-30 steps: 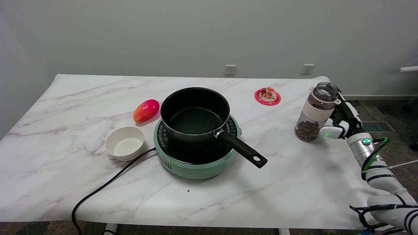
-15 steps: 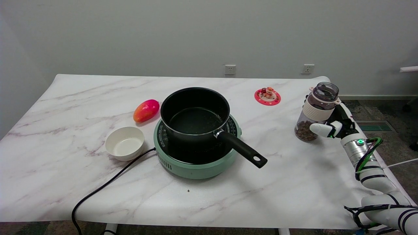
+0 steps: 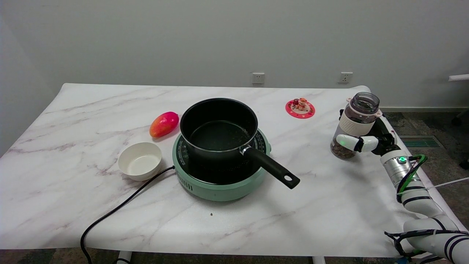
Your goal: Pick up the bottle.
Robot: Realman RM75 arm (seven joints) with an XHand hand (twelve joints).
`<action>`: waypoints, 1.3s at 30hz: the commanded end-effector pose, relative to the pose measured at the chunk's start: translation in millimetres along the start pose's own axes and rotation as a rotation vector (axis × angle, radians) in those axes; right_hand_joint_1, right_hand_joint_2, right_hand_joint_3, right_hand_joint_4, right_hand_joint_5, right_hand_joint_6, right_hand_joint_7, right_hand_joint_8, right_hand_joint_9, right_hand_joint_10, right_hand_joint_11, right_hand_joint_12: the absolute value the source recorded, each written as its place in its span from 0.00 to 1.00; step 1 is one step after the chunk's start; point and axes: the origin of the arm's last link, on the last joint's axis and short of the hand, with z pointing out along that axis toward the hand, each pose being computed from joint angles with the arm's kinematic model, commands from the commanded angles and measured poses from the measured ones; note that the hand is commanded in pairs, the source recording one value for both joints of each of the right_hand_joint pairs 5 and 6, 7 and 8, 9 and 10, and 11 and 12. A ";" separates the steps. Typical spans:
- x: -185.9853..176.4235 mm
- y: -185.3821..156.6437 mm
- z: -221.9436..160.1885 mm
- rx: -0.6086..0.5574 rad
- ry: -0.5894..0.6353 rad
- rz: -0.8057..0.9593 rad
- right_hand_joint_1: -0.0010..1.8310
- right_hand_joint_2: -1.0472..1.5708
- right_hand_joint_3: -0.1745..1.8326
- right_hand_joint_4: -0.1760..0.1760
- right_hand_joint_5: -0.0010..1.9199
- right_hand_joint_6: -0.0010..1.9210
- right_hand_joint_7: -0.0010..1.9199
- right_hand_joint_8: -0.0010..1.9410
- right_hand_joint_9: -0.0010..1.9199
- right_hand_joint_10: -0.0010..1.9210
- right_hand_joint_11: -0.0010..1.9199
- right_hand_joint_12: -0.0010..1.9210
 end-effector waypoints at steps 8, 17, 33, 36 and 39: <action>3.2 1.4 -0.6 -0.004 0.014 -0.001 0.80 0.60 0.40 0.50 0.27 0.27 0.51 0.51 0.47 0.47 0.32 0.32; 6.2 2.0 -1.1 -0.007 0.024 -0.004 0.81 0.64 0.52 0.50 0.50 0.49 0.69 0.68 0.60 0.60 0.43 0.43; 12.6 -10.6 13.8 0.035 0.034 -0.011 0.76 0.91 0.27 0.50 1.00 1.00 1.00 0.99 0.72 0.72 0.64 0.64; 11.3 -24.4 28.3 0.074 0.012 -0.022 0.76 0.91 0.26 0.50 1.00 1.00 1.00 0.99 0.72 0.72 0.64 0.64; 7.9 -41.1 46.9 0.118 -0.022 -0.055 0.77 0.91 0.26 0.50 1.00 1.00 1.00 0.99 0.72 0.72 0.64 0.64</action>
